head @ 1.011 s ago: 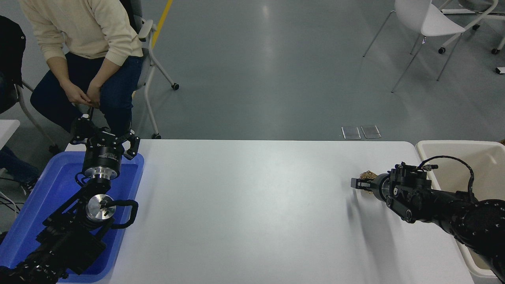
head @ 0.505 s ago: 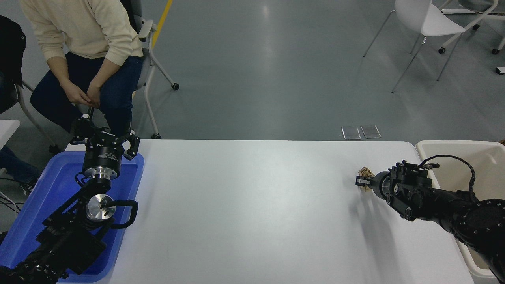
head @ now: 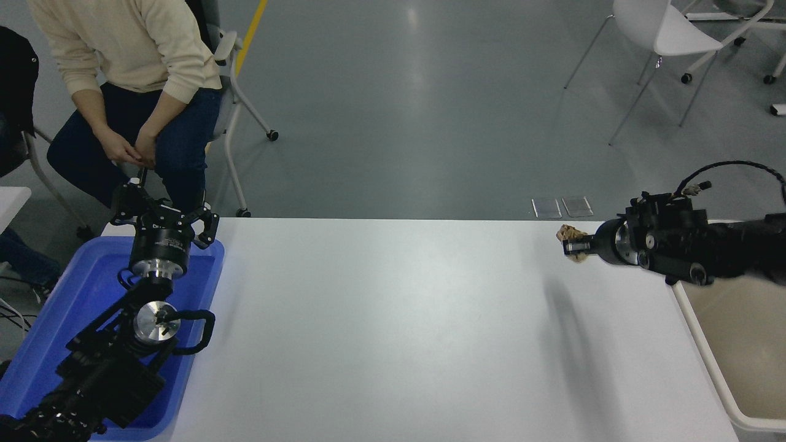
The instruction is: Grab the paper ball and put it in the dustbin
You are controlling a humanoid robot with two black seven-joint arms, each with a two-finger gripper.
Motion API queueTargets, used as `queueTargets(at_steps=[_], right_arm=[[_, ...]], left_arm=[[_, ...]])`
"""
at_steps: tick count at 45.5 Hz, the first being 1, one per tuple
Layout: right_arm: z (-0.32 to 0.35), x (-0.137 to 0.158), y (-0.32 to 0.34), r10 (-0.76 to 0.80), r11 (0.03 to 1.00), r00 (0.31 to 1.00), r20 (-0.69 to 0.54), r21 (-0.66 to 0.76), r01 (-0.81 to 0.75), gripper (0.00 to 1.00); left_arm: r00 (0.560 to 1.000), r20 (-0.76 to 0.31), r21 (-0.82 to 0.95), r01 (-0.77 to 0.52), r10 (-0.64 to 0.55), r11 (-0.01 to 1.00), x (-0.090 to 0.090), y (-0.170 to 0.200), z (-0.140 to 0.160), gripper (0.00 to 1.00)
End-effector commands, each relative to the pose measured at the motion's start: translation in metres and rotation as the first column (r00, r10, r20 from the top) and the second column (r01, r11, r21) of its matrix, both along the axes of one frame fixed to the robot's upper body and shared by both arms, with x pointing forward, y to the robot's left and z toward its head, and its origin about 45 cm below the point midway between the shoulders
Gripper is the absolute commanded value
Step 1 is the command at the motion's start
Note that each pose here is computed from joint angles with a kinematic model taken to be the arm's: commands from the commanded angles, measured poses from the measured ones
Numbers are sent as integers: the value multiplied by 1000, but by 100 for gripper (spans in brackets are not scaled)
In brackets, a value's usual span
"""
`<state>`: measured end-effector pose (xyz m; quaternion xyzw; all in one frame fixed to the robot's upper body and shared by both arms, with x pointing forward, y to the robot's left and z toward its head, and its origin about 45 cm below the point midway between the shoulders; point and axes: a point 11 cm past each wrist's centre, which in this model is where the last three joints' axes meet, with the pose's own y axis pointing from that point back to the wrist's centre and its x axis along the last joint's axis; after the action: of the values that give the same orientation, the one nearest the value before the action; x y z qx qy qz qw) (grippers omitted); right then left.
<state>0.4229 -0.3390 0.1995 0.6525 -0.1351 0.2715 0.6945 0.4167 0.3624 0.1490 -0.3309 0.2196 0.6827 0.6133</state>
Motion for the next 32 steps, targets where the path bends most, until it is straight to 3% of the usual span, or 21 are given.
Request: queueTargets(at_steps=[1,15,32], right_arm=[[101,-33,-6,61,995,997,-57,-72,-65,23],[189,-61,27,71,993,988,-139,-84,-83,23],[200,-66,29,32,996,985,-169,-72,-45,26]], left_arm=[[1000,-1,0,0,0,1000,0,0,-1,99],[1000,-1,3,-3,3,1000,0,3,0,99],[1000,-1,2,-3,3,1000,0,2,0,99]])
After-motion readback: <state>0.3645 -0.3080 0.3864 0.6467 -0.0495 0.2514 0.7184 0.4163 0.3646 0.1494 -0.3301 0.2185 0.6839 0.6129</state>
